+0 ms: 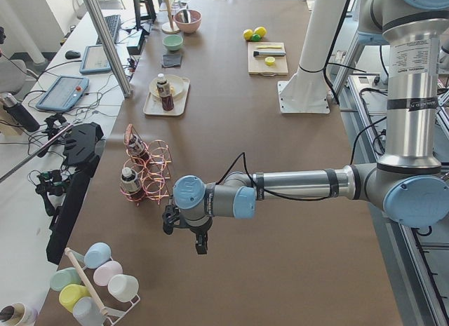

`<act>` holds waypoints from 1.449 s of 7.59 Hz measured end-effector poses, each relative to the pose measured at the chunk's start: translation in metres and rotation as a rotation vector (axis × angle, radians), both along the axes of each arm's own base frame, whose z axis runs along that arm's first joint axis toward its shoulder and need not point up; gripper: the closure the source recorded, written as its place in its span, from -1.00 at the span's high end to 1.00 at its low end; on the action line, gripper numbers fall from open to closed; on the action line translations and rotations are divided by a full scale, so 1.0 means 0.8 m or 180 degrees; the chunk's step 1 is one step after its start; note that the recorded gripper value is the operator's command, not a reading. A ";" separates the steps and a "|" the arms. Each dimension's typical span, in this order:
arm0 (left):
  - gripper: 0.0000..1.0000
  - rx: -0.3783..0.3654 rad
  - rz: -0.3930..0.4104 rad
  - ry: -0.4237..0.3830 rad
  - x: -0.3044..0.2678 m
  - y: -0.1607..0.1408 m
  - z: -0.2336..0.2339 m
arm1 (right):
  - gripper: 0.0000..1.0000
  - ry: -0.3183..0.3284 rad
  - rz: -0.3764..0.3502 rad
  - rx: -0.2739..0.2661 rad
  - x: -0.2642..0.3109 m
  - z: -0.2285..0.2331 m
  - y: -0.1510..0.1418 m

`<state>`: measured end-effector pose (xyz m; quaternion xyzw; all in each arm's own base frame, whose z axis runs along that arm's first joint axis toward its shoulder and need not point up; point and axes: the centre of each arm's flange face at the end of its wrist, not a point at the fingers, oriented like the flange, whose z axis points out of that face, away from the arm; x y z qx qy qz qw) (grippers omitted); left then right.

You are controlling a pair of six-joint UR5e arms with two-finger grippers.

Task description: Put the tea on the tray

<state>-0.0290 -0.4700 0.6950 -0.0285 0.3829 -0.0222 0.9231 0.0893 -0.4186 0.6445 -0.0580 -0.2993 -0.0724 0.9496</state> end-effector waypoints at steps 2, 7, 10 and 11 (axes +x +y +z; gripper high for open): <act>0.98 -0.0041 -0.0008 -0.0026 -0.001 0.004 0.008 | 1.00 -0.0003 0.0019 -0.0031 0.002 0.005 0.002; 0.98 -0.0060 -0.0031 -0.0027 -0.003 0.006 0.009 | 1.00 -0.0005 0.0028 -0.0065 0.002 0.011 0.002; 0.98 -0.0061 -0.0032 -0.0027 -0.003 0.006 0.009 | 1.00 -0.0007 0.0033 -0.0065 0.002 0.010 0.001; 0.98 -0.0061 -0.0034 -0.0027 -0.004 0.006 0.009 | 1.00 -0.0007 0.0032 -0.0065 0.002 0.010 0.001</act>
